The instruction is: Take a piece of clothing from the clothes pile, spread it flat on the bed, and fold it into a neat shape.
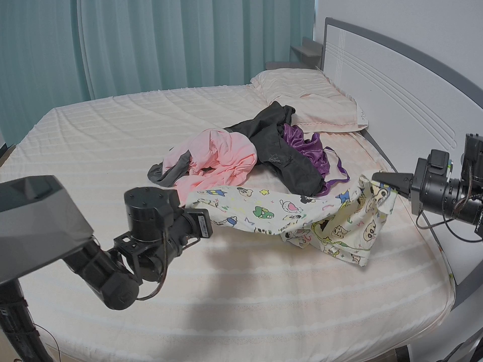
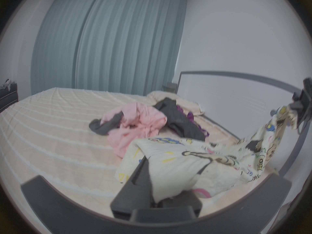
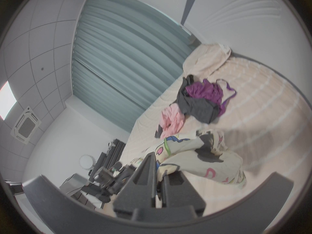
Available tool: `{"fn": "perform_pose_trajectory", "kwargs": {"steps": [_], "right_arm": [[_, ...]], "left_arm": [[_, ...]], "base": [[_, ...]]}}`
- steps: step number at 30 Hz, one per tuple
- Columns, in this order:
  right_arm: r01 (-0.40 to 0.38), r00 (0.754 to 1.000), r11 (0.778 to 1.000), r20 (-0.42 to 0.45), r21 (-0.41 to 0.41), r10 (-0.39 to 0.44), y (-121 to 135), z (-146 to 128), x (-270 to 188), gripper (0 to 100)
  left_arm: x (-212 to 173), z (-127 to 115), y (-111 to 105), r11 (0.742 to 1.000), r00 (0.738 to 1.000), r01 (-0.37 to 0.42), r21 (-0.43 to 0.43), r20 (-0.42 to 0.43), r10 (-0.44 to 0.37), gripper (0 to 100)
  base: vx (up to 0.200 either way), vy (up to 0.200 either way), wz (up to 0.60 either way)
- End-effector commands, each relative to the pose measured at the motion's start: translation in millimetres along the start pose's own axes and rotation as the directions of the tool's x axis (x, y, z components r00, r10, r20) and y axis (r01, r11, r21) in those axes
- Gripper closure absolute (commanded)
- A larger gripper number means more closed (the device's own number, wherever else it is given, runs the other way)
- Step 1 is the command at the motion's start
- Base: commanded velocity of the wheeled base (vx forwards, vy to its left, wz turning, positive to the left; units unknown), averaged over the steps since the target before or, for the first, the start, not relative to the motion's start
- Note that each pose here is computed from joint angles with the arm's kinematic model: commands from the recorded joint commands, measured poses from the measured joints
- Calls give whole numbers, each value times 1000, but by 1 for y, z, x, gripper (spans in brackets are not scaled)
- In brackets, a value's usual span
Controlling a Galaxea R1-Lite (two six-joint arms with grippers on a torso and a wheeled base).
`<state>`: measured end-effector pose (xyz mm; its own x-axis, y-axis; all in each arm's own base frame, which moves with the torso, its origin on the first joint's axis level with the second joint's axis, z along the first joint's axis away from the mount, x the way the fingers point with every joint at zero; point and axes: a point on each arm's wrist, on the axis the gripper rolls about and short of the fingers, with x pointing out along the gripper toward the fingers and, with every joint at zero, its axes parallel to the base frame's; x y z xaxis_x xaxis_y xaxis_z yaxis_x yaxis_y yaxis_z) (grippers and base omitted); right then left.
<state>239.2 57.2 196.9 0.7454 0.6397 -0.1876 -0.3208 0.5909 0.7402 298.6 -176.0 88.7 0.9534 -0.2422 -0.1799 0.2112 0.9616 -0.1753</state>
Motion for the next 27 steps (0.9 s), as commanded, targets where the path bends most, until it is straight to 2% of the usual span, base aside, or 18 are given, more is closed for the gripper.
{"fn": "perform_pose_trajectory", "kwargs": {"steps": [1,3,7,11,12,14,16,17,19,21,23,25,27], "right_arm": [[-33,988,997,149,-72,43,30,30,15,100],[-66,973,992,214,-110,89,50,43,9,100],[-142,944,975,272,-170,184,82,55,-6,100],[-168,942,969,260,-179,211,90,50,-10,100],[-154,960,976,212,-152,185,81,37,-3,100],[-118,979,986,154,-116,136,65,20,5,100],[-92,989,992,109,-89,101,54,8,12,100],[-59,996,996,57,-64,63,41,-5,21,100],[-28,1000,999,-2,-28,28,30,-19,29,100],[-23,999,1000,-24,-4,23,27,-26,32,100],[-39,996,998,-73,41,42,25,-42,41,100],[-45,996,998,-81,45,48,26,-46,44,100],[-59,994,997,-91,45,63,27,-53,49,100]], "left_arm": [[-50,75,1,997,977,14,-75,213,2,100],[-60,90,1,996,969,12,-88,247,11,100],[-78,111,2,994,951,27,-108,310,7,100],[-87,110,2,993,951,34,-114,309,3,100],[-88,96,5,989,965,29,-145,263,10,100],[-89,88,4,981,972,44,-190,234,2,100],[-89,82,4,974,977,46,-221,213,2,100],[-88,72,4,969,984,42,-244,177,2,100],[-87,54,1,965,994,37,-260,111,-8,100],[-87,46,0,961,996,36,-273,84,-13,100],[-88,30,-8,946,999,46,-322,25,-40,100],[-88,27,-11,940,999,52,-336,13,-51,100],[-90,14,-17,938,997,55,-343,-35,-71,100]], "base": [[0,0,0],[0,0,0],[0,0,0],[0,0,0],[0,0,0],[0,0,0],[0,0,0],[0,0,0],[0,0,0],[0,0,0],[0,0,0],[0,0,0],[0,0,0]]}}
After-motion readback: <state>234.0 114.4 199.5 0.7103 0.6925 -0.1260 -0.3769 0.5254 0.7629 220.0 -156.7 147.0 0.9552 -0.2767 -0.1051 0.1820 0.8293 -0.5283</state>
